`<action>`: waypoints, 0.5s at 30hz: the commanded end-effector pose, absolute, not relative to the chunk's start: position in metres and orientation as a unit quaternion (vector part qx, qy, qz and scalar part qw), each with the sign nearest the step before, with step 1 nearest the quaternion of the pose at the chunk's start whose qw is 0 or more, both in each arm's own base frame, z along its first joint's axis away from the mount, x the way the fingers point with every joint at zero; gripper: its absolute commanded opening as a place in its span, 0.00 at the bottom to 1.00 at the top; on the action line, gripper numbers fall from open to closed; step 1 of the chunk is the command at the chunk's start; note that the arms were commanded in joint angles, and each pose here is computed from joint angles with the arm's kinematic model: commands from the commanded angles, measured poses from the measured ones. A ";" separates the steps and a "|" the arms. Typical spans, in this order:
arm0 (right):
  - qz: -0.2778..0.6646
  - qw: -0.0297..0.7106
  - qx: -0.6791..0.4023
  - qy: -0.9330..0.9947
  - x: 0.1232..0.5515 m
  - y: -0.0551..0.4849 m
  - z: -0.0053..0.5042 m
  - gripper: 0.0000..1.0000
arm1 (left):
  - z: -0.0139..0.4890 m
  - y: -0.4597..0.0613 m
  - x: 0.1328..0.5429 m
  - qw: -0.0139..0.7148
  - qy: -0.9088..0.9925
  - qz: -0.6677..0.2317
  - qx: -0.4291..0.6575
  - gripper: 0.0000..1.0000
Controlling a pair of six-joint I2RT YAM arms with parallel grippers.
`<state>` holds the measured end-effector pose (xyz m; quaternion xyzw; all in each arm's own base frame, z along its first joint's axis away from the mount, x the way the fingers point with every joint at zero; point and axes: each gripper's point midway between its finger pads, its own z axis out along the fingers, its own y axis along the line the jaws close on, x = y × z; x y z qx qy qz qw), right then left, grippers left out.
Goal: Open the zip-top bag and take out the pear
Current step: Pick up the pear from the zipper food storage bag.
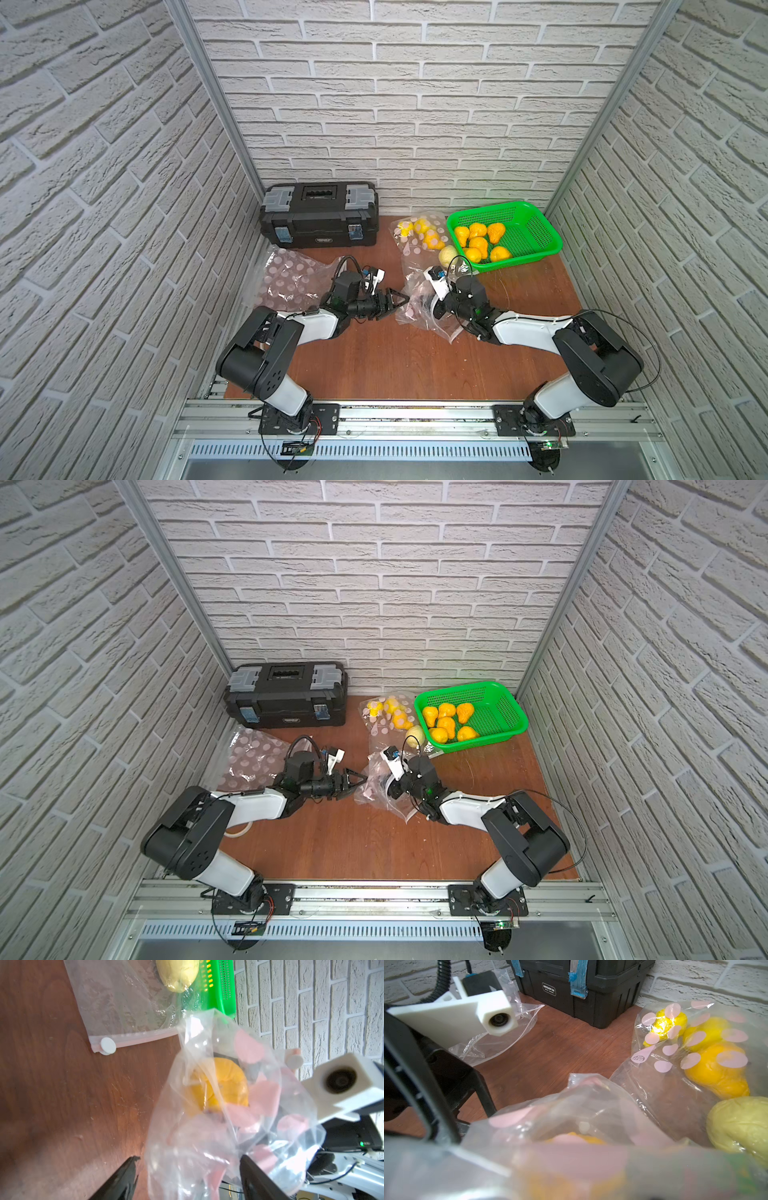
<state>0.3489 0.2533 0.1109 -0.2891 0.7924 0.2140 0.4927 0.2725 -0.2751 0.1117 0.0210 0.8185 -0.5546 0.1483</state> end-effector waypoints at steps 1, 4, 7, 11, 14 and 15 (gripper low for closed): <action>0.227 0.503 -0.275 0.787 0.359 0.260 0.123 0.29 | 0.113 -0.278 0.262 0.142 0.816 -0.558 0.056 0.81; 0.245 0.498 -0.278 0.784 0.356 0.266 0.126 0.29 | 0.101 -0.281 0.261 0.129 0.830 -0.539 0.064 0.82; 0.276 0.489 -0.288 0.776 0.350 0.275 0.131 0.29 | 0.095 -0.288 0.265 0.121 0.834 -0.535 0.066 0.80; 0.313 0.467 -0.306 0.769 0.337 0.285 0.129 0.29 | 0.098 -0.290 0.282 0.140 0.834 -0.531 0.054 0.45; 0.297 0.442 -0.303 0.790 0.334 0.279 0.115 0.28 | 0.105 -0.284 0.292 0.166 0.836 -0.521 0.040 0.06; 0.289 0.432 -0.301 0.800 0.333 0.276 0.109 0.28 | 0.105 -0.278 0.295 0.174 0.841 -0.511 0.033 0.00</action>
